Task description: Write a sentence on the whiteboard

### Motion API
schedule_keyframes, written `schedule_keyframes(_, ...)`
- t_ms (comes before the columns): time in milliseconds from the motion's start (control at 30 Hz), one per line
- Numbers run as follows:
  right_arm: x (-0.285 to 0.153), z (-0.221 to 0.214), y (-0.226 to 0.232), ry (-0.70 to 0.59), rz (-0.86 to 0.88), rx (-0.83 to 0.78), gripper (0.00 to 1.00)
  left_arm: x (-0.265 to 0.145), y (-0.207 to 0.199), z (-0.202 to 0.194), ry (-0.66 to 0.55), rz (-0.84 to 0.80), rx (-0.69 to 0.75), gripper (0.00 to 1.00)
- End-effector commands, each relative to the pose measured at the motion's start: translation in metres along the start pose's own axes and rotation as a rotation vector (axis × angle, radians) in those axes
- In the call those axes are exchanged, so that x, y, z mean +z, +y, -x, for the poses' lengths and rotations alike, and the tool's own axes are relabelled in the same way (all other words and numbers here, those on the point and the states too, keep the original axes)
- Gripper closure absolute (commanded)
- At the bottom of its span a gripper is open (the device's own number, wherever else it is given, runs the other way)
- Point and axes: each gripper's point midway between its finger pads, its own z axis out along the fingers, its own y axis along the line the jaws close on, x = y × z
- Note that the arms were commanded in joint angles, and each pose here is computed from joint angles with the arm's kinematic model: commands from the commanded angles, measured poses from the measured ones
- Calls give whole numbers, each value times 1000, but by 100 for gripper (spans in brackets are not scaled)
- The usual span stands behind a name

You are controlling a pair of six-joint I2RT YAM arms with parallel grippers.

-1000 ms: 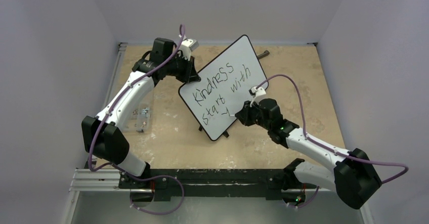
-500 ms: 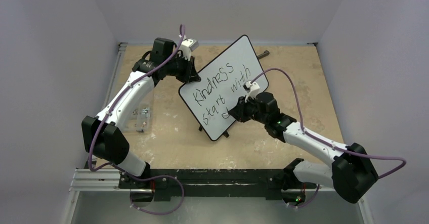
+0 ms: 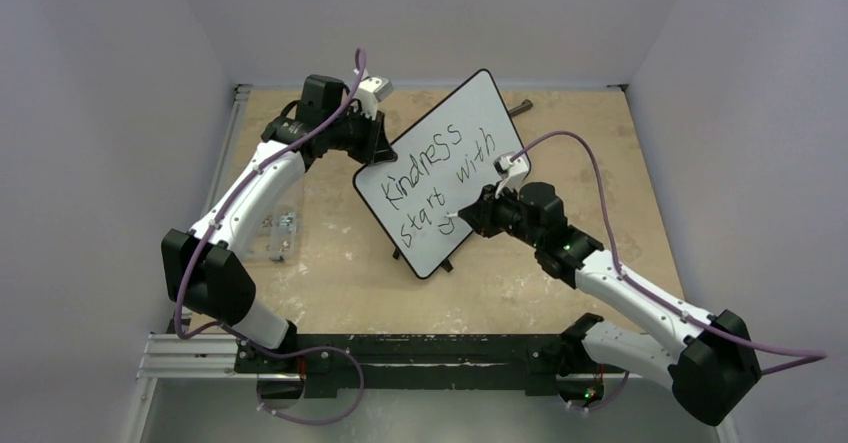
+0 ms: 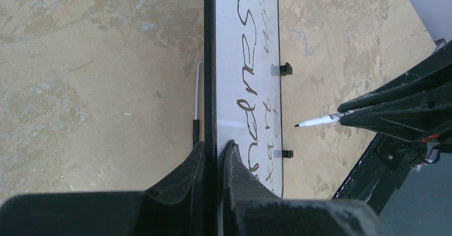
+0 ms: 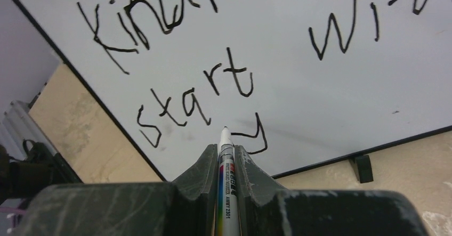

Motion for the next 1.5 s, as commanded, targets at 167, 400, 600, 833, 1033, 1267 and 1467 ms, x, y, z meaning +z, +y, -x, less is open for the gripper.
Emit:
schedule_keyframes(167,12,9,-32,-39,-160,-5,100,1,24,-46,175,107,45,100)
schedule_keyframes(400,20,16,-36,-46,-178,-21,100,2,24,-46,175,105,43,100)
schedule_keyframes(600,24,17,-40,-45,-191,-28,100,2,24,-47,178,103,41,100)
schedule_keyframes(833,26,21,-41,-50,-192,-33,100,3,25,-47,179,103,40,100)
schedule_keyframes(1033,31,21,-40,-42,-182,-34,100,4,24,-48,181,102,38,100)
schedule_keyframes(1267,32,0,-45,9,-180,-41,100,4,25,-48,182,104,38,100)
schedule_keyframes(1467,27,-12,-49,25,-186,-27,100,4,25,-48,183,104,38,100)
